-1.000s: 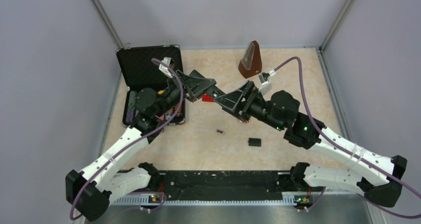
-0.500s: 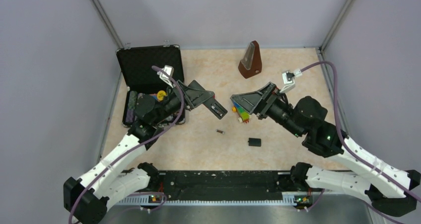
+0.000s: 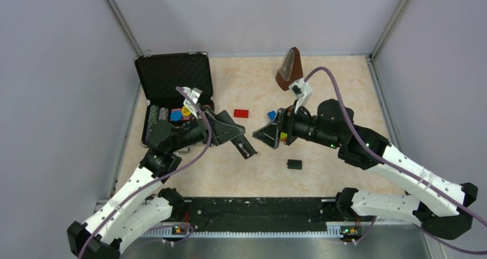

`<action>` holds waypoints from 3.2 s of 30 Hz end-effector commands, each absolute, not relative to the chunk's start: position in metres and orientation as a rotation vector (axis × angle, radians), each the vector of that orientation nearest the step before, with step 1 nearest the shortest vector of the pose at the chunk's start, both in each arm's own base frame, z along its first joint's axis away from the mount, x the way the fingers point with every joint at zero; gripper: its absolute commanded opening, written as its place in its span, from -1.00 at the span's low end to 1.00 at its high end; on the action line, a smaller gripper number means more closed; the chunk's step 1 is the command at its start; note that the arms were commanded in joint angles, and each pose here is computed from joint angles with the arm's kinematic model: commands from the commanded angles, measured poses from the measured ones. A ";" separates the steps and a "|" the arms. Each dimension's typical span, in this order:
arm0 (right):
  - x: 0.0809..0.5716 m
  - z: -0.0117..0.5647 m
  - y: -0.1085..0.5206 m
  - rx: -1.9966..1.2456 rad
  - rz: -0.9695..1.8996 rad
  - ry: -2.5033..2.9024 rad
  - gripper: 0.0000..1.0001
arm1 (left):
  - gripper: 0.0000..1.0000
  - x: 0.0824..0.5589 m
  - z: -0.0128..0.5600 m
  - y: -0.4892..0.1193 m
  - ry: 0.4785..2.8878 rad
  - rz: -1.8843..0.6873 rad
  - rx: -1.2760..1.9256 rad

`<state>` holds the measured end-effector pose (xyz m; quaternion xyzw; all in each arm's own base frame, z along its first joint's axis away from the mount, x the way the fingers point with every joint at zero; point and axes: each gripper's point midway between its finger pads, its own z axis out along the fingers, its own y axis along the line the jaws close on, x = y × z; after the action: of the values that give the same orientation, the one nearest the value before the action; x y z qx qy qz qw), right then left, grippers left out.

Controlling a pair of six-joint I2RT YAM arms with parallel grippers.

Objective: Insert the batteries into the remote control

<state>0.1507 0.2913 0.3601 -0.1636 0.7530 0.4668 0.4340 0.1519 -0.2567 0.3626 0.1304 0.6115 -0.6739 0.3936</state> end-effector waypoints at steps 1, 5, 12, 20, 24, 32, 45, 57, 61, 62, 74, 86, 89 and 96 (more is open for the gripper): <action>0.136 0.357 0.301 -0.571 1.193 1.876 0.57 | -1.00 0.132 0.371 -0.254 1.477 -1.673 0.514; 0.141 0.355 0.303 -0.537 1.187 1.889 0.55 | -1.00 0.123 0.370 -0.251 1.463 -1.646 0.582; 0.161 0.337 0.300 -0.441 1.116 1.959 0.45 | -1.00 0.127 0.358 -0.244 1.512 -1.545 0.561; 0.213 0.232 0.278 -0.374 0.835 2.223 0.12 | -1.00 0.193 0.293 -0.199 1.828 -1.076 0.129; 0.221 0.174 0.291 -0.532 0.726 2.360 0.11 | -1.00 0.207 0.270 -0.178 1.902 -0.946 -0.036; 0.241 0.093 0.308 -0.731 0.538 2.502 0.12 | -1.00 0.223 0.253 -0.150 1.929 -0.791 -0.215; 0.243 0.040 0.331 -0.995 0.398 2.521 -0.10 | -1.00 0.229 0.247 -0.152 1.971 -0.856 -0.240; 0.240 0.029 0.325 -0.999 0.358 2.551 -0.98 | -1.00 0.237 0.244 -0.147 1.973 -0.908 -0.288; 0.239 0.044 0.320 -0.952 0.348 2.545 -1.00 | -1.00 0.234 0.243 -0.159 1.973 -0.980 -0.230; 0.237 0.049 0.319 -0.939 0.354 2.547 -1.00 | -1.00 0.234 0.241 -0.162 1.980 -1.001 -0.226; 0.197 0.151 0.283 -0.769 0.631 2.521 -1.00 | -1.00 0.222 0.238 -0.227 1.946 -1.492 0.088; 0.147 0.218 0.305 -0.660 1.117 2.577 -1.00 | -1.00 0.235 0.235 -0.259 1.961 -1.742 0.191; 0.146 0.226 0.310 -0.588 1.165 2.592 -1.00 | -1.00 0.236 0.231 -0.264 1.989 -1.760 0.181; 0.146 0.214 0.318 -0.435 1.206 2.700 -1.00 | -1.00 0.227 0.209 -0.282 2.091 -1.799 0.190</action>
<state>0.1413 0.3079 0.2009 -0.1833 0.9036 0.3771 0.0881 0.2281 -0.2687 0.1921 0.0280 0.7612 -0.6219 0.1816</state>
